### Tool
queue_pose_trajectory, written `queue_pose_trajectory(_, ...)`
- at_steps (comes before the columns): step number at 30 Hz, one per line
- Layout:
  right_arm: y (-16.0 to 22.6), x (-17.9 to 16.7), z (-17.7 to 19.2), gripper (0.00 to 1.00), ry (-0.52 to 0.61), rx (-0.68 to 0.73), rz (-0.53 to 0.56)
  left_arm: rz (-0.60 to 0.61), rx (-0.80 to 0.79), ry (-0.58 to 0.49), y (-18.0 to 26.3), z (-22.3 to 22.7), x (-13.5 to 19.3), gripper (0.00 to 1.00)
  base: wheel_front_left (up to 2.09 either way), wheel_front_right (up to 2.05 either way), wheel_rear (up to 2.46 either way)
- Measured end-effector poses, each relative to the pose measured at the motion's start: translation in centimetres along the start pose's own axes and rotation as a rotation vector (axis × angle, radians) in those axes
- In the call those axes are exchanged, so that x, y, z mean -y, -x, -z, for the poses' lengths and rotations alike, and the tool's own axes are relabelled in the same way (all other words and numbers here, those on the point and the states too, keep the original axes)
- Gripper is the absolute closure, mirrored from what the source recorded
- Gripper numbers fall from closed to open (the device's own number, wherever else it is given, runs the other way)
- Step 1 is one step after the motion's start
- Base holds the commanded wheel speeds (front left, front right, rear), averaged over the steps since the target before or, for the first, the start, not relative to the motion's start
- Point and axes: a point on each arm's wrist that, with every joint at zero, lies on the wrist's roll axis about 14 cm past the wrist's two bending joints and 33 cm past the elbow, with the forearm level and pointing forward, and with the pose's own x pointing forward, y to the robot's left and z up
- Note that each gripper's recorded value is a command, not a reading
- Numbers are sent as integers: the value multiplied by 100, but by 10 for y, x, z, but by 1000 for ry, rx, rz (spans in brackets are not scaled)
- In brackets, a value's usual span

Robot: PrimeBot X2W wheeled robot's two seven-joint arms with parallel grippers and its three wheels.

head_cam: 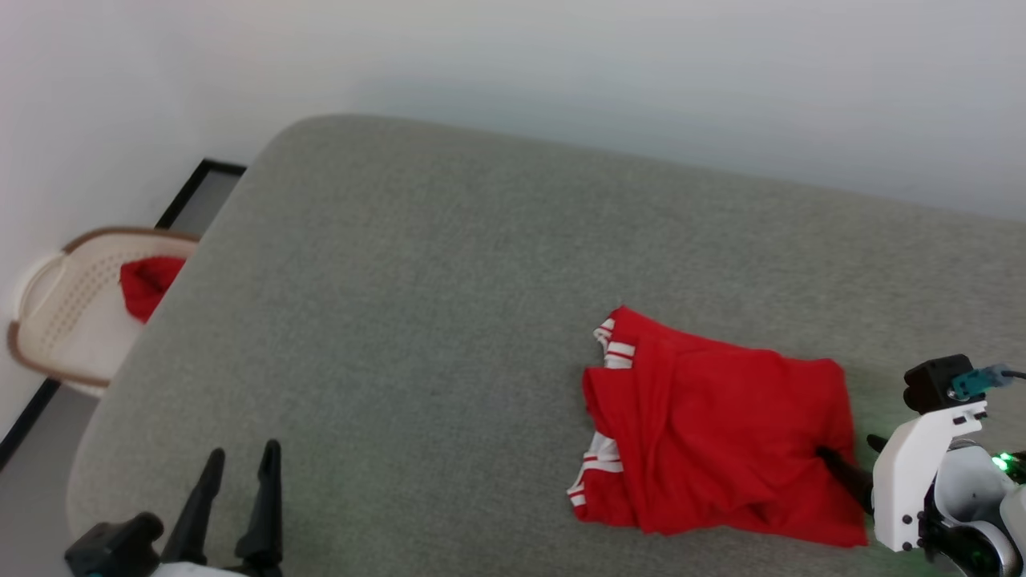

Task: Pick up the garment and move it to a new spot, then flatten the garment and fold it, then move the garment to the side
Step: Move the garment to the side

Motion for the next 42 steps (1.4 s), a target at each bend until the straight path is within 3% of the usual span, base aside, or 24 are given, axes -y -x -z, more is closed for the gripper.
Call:
queue_pose_trajectory(7,-25,-8,14,0,-38,-131,-46,-39,-19,3,-3,7,-7,0,0,0,0)
queue_pose_trajectory(8,-28,-9,14,8,-40,-142,-51,-41,-18,2,-4,7,-8,0,0,0,0)
queue_pose_trajectory(9,-30,-9,15,92,-36,-158,-54,-44,-14,3,-5,6,-8,0,0,0,0)
queue_pose_trajectory(10,-32,-11,14,100,-34,-167,-60,-49,-15,2,-5,7,-9,0,0,0,0)
queue_pose_trajectory(23,-27,-11,-5,100,33,-151,-70,-32,-3,-7,-13,5,-5,0,0,0,0)
queue_pose_trajectory(32,-3,25,-41,100,101,-80,20,39,12,-15,-33,2,17,0,0,0,0)
queue_pose_trajectory(42,28,70,-53,100,116,-55,138,175,9,-20,-63,7,62,0,0,0,0)
